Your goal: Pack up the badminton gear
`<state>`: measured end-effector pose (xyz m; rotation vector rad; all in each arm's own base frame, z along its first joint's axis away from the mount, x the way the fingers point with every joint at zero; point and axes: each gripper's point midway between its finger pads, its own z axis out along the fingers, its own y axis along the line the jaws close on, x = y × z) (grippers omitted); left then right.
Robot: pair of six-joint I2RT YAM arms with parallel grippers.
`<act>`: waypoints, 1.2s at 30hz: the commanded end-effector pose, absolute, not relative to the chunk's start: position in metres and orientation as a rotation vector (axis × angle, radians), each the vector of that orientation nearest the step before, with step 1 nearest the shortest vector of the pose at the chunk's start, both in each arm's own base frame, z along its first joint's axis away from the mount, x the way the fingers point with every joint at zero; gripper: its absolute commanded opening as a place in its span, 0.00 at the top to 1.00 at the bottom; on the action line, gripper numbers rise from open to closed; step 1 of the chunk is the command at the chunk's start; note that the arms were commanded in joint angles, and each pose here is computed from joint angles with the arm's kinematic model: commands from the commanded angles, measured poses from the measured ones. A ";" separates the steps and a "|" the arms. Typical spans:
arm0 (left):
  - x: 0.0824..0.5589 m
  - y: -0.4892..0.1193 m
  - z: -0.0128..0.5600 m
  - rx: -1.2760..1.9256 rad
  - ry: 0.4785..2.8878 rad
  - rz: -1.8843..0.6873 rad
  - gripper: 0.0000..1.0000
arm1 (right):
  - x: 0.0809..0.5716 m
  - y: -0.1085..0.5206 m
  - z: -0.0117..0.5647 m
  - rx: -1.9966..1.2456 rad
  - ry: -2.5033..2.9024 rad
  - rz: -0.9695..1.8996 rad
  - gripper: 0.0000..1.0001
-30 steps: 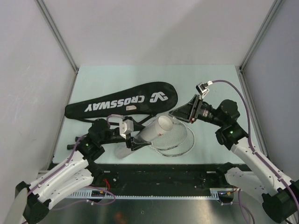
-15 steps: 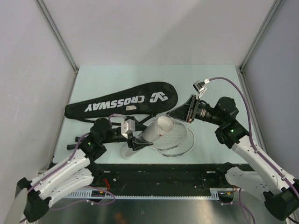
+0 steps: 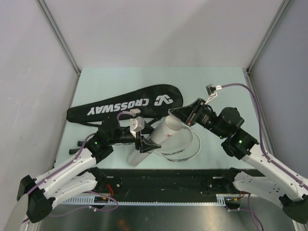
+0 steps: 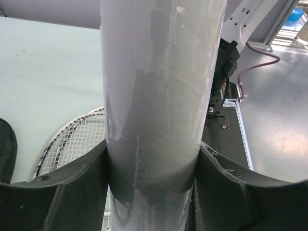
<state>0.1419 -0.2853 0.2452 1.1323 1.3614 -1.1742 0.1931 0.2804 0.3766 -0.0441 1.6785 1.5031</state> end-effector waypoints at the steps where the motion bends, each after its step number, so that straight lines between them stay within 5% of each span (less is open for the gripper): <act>1: 0.179 -0.286 0.293 0.894 1.367 -1.113 1.00 | 0.162 0.290 0.350 -0.208 1.757 1.350 0.87; 9: 0.183 -0.292 0.304 0.845 1.400 -1.162 1.00 | 0.162 0.295 0.321 -0.267 1.806 1.097 0.88; 22: 0.204 -0.278 0.300 0.788 1.344 -0.970 1.00 | 0.188 0.276 0.341 -0.193 1.817 1.345 0.87; 25: 0.221 -0.272 0.291 0.707 1.442 -0.907 1.00 | 0.198 0.251 0.342 -0.159 1.812 1.297 0.78; 28: 0.228 -0.264 0.284 0.672 1.477 -0.854 1.00 | 0.211 0.208 0.341 -0.087 1.806 1.168 0.57; 29: 0.227 -0.261 0.285 0.668 1.469 -0.839 0.99 | 0.219 0.190 0.340 -0.050 1.798 1.118 0.43; 32: 0.227 -0.254 0.281 0.675 1.464 -0.799 1.00 | 0.225 0.162 0.328 -0.017 1.830 1.025 0.28; 36: 0.222 -0.244 0.288 0.676 1.432 -0.765 1.00 | 0.252 0.155 0.282 0.029 1.988 0.923 0.25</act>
